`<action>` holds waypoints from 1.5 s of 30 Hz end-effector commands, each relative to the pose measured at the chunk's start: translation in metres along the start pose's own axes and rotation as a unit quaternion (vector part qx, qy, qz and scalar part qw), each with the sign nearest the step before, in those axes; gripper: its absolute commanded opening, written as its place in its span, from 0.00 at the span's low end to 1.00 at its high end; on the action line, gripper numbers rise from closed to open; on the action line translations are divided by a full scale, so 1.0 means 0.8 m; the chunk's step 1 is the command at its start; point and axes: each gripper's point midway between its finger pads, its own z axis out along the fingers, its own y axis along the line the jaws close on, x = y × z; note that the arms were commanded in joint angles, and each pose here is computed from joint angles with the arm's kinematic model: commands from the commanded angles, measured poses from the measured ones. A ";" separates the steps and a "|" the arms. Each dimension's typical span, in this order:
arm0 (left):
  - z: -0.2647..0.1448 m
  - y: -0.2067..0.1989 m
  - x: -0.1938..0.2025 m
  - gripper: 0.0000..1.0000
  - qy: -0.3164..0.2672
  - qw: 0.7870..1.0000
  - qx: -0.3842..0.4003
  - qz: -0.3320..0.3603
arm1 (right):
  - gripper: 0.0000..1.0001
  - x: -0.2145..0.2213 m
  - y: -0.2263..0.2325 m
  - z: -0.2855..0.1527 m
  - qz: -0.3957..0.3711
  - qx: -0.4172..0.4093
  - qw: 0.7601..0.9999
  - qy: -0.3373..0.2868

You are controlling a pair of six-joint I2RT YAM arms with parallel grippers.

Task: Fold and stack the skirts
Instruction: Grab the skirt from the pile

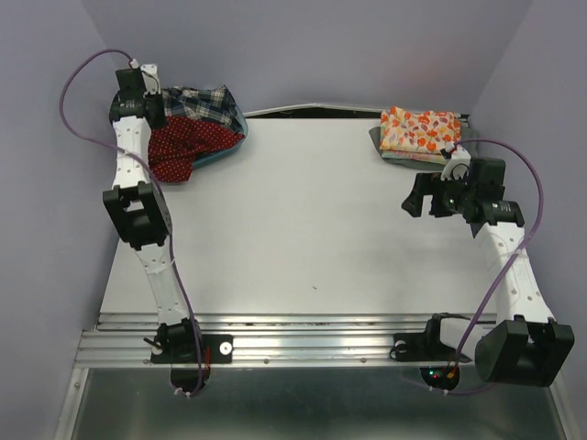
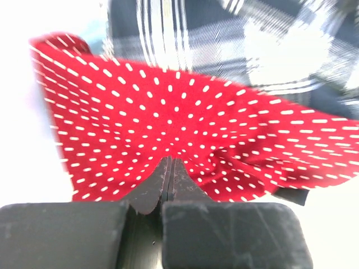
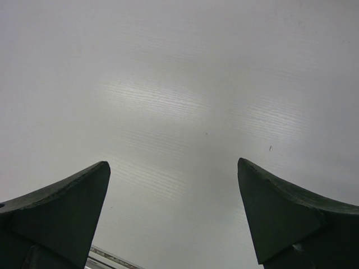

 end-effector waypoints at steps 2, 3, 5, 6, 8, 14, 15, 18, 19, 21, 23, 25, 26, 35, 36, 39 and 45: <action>-0.168 0.000 -0.152 0.00 -0.191 0.981 -0.002 0.022 | 1.00 -0.033 0.005 -0.011 -0.013 -0.004 0.999 -0.037; -0.170 -0.001 -0.149 0.07 -0.186 0.982 -0.004 0.022 | 1.00 -0.034 0.006 -0.012 -0.015 -0.004 0.999 -0.039; -0.158 0.000 -0.125 0.53 -0.142 0.990 -0.004 0.026 | 1.00 -0.035 0.007 -0.013 -0.016 -0.004 0.999 -0.039; -0.145 0.003 -0.110 0.61 -0.120 0.992 -0.009 0.031 | 1.00 -0.036 0.007 -0.014 -0.016 -0.005 0.999 -0.039; -0.123 0.014 -0.073 0.62 -0.074 0.997 -0.022 0.028 | 1.00 -0.037 0.008 -0.014 -0.016 -0.006 0.999 -0.039; -0.084 0.004 -0.015 0.98 -0.022 0.999 0.014 0.024 | 1.00 -0.035 0.009 -0.014 -0.017 -0.009 0.999 -0.037; -0.080 0.003 -0.012 0.99 -0.018 0.999 0.015 0.025 | 1.00 -0.035 0.008 -0.013 -0.017 -0.009 0.999 -0.036; -0.058 0.004 0.001 0.99 -0.001 0.999 0.016 0.028 | 1.00 -0.031 0.006 -0.010 -0.016 -0.007 0.999 -0.032; -0.044 0.009 0.012 0.99 0.012 1.000 0.009 0.026 | 1.00 -0.030 0.005 -0.010 -0.017 -0.007 0.999 -0.031; -0.032 0.014 0.018 0.99 0.020 1.000 -0.001 0.023 | 1.00 -0.028 0.005 -0.008 -0.016 -0.006 0.999 -0.029; -0.011 0.019 0.031 0.99 0.033 0.999 -0.014 0.021 | 1.00 -0.026 0.003 -0.007 -0.016 -0.005 0.999 -0.027; 0.009 0.023 0.045 0.99 0.046 0.999 -0.018 0.020 | 1.00 -0.025 0.002 -0.005 -0.015 -0.005 1.000 -0.024; 0.015 0.025 0.044 0.99 0.045 0.999 -0.021 0.019 | 1.00 -0.024 0.001 -0.003 -0.014 -0.004 1.000 -0.022; 0.066 0.026 0.075 0.83 0.063 0.998 -0.021 0.012 | 1.00 -0.024 -0.004 0.000 -0.011 0.004 1.000 -0.016; 0.067 0.024 0.075 0.77 0.062 0.998 -0.017 0.011 | 1.00 -0.023 -0.005 0.001 -0.011 0.004 1.000 -0.016; 0.058 0.015 0.063 0.31 0.050 0.999 0.002 0.005 | 1.00 -0.025 -0.005 0.001 -0.010 0.006 1.000 -0.015; 0.002 0.005 -0.002 0.00 -0.010 1.000 0.020 0.009 | 1.00 -0.028 -0.004 -0.001 -0.010 0.006 1.000 -0.018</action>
